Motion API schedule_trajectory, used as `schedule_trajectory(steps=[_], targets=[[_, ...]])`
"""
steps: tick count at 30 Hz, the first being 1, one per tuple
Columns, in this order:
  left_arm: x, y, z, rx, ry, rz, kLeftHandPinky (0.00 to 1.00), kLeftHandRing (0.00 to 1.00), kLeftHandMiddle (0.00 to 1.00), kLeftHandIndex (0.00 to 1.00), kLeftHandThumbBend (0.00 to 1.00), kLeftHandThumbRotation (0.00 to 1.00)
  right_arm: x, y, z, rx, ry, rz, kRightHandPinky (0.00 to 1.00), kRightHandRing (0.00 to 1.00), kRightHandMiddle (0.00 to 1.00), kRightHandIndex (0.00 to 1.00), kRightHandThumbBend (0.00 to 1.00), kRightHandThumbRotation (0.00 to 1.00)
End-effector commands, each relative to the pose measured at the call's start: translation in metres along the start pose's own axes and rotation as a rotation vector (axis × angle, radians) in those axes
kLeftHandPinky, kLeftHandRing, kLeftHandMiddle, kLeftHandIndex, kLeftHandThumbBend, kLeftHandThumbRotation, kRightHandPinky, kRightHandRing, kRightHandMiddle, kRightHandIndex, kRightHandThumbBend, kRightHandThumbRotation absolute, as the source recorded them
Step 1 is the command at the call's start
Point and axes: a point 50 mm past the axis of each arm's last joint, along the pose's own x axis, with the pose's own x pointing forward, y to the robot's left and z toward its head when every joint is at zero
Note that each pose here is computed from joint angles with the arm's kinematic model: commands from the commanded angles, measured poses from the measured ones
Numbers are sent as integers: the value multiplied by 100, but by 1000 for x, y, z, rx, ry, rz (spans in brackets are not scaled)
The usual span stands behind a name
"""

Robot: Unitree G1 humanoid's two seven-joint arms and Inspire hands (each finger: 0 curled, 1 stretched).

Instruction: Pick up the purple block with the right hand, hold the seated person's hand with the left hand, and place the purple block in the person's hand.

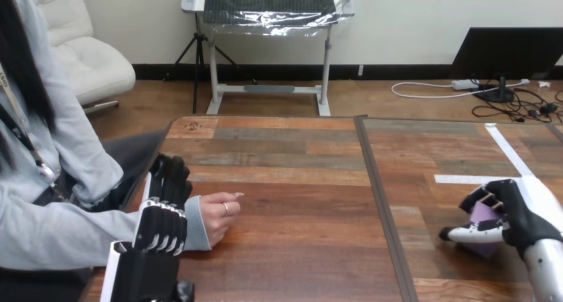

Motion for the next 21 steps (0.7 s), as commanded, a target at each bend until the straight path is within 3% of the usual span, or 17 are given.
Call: schedule_trajectory(steps=[1, 10, 21], targets=[[20, -7, 1, 6, -78, -29, 100, 100, 100, 100, 97, 71, 11, -14, 39, 93, -163, -79, 40, 45, 49, 49, 87, 0], [21, -7, 1, 11, -73, -27, 100, 100, 100, 100, 99, 72, 7, -18, 55, 139, -250, -86, 39, 44, 49, 49, 86, 0], [20, -7, 0, 11, -64, -21, 100, 100, 100, 100, 100, 72, 1, -20, 72, 176, -304, -93, 37, 43, 49, 50, 84, 0]])
